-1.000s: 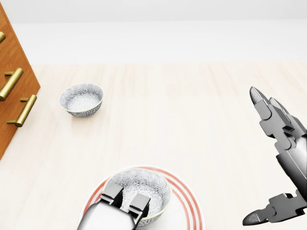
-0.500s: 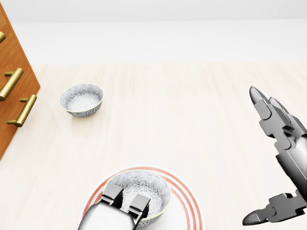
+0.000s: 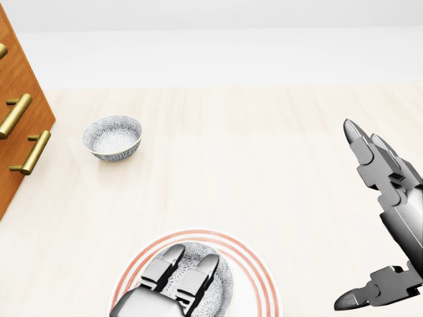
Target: Put the bowl in the middle on the plate.
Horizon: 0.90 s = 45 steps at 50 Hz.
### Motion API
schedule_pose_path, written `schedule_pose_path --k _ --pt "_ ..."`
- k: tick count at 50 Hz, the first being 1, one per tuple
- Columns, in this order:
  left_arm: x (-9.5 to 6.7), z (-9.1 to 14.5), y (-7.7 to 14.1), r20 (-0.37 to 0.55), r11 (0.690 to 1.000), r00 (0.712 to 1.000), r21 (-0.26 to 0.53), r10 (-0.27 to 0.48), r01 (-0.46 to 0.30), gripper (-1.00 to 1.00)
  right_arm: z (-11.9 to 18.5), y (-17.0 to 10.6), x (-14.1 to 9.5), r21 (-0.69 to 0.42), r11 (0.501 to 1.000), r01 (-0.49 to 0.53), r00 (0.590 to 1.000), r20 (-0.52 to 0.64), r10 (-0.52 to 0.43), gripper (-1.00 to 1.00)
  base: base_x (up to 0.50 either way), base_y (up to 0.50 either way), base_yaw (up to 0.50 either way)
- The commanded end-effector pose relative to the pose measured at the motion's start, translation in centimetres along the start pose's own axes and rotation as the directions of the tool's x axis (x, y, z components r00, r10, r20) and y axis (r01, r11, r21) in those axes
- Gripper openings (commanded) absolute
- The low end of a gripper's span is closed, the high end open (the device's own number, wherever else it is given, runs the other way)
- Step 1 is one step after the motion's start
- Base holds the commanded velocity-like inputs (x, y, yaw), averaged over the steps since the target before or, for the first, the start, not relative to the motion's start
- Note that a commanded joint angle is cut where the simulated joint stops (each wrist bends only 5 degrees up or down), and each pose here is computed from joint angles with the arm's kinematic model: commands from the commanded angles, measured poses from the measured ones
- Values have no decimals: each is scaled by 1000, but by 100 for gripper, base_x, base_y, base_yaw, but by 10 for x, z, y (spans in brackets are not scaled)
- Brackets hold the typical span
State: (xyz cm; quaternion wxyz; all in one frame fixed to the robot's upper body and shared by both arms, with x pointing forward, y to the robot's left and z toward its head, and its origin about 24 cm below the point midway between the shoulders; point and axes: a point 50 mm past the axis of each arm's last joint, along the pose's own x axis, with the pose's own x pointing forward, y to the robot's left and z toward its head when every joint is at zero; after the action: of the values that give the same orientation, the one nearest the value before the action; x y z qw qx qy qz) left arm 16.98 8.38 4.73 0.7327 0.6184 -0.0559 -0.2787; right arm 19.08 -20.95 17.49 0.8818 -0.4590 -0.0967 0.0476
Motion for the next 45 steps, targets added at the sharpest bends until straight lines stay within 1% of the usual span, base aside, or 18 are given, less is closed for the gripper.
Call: schedule_pose_path --k 1,11,18,21,25,26,29,30,33,35,36,37,39,41,42,43,44,45 --pt "-6 -6 8 -8 999 1000 -46 -10 10 100 -1 0 0 3 1000 -2 1000 -2 2 100 0 0 0" --pt "-15 -19 17 -44 992 999 -123 -32 26 100 1 -1 0 -5 1000 3 1000 4 -3 100 0 0 0" --pt "-39 -31 30 13 941 997 -331 -76 76 100 -1 1 1 4 1000 -5 1000 -4 5 100 0 0 0" --pt "-49 -33 43 27 917 1000 -399 14 -2 100 -1 0 0 1 1000 -2 1000 -2 2 100 0 0 0" --pt "-71 -36 67 51 834 978 -533 201 -144 100 0 0 0 -3 1000 1 1000 1 -1 100 0 0 0" --pt "-85 -40 70 39 803 972 -571 232 -169 100 0 0 0 -2 1000 0 1000 1 0 100 0 0 0" --pt "-120 -49 81 -35 641 916 -704 400 -307 100 1 -1 0 -5 1000 4 1000 3 -4 100 0 0 0" --pt "-133 -54 80 -83 565 892 -747 445 -351 100 2 -1 0 -8 1000 6 1000 6 -6 100 0 0 0" --pt "-182 -72 101 -210 412 727 -707 653 -575 100 1 -1 0 -5 1000 6 1000 5 -6 100 0 0 0" --pt "-210 -81 116 -221 389 635 -629 741 -673 100 0 -1 0 -1 1000 2 1000 1 -2 100 0 0 0" --pt "-220 -87 118 -245 355 631 -654 736 -668 100 0 0 0 1 1000 0 1000 -1 0 100 0 0 0" --pt "-247 -108 122 -325 274 583 -647 745 -711 100 0 0 0 1 1000 0 1000 -1 0 100 0 0 0" --pt "-290 -121 134 -349 200 480 -602 805 -773 100 0 0 0 0 1000 0 1000 -1 0 100 0 0 0" --pt "-319 -128 139 -364 138 421 -597 831 -790 100 -1 0 0 5 1000 -1 1000 -3 1 100 0 0 0" --pt "-325 -135 137 -401 124 423 -591 812 -797 100 -1 0 -1 5 1000 -1 1000 -3 1 100 0 0 0" --pt "-328 -154 121 -490 121 462 -578 740 -807 100 -1 1 -1 6 1000 -2 1000 -5 2 100 0 0 0" --pt "-335 -159 117 -507 104 448 -570 736 -815 100 -1 0 -1 4 1000 0 1000 -3 0 100 0 0 0" --pt "-347 -174 112 -552 58 403 -537 730 -841 100 0 -1 -1 2 1000 4 1000 0 -4 100 0 0 0"
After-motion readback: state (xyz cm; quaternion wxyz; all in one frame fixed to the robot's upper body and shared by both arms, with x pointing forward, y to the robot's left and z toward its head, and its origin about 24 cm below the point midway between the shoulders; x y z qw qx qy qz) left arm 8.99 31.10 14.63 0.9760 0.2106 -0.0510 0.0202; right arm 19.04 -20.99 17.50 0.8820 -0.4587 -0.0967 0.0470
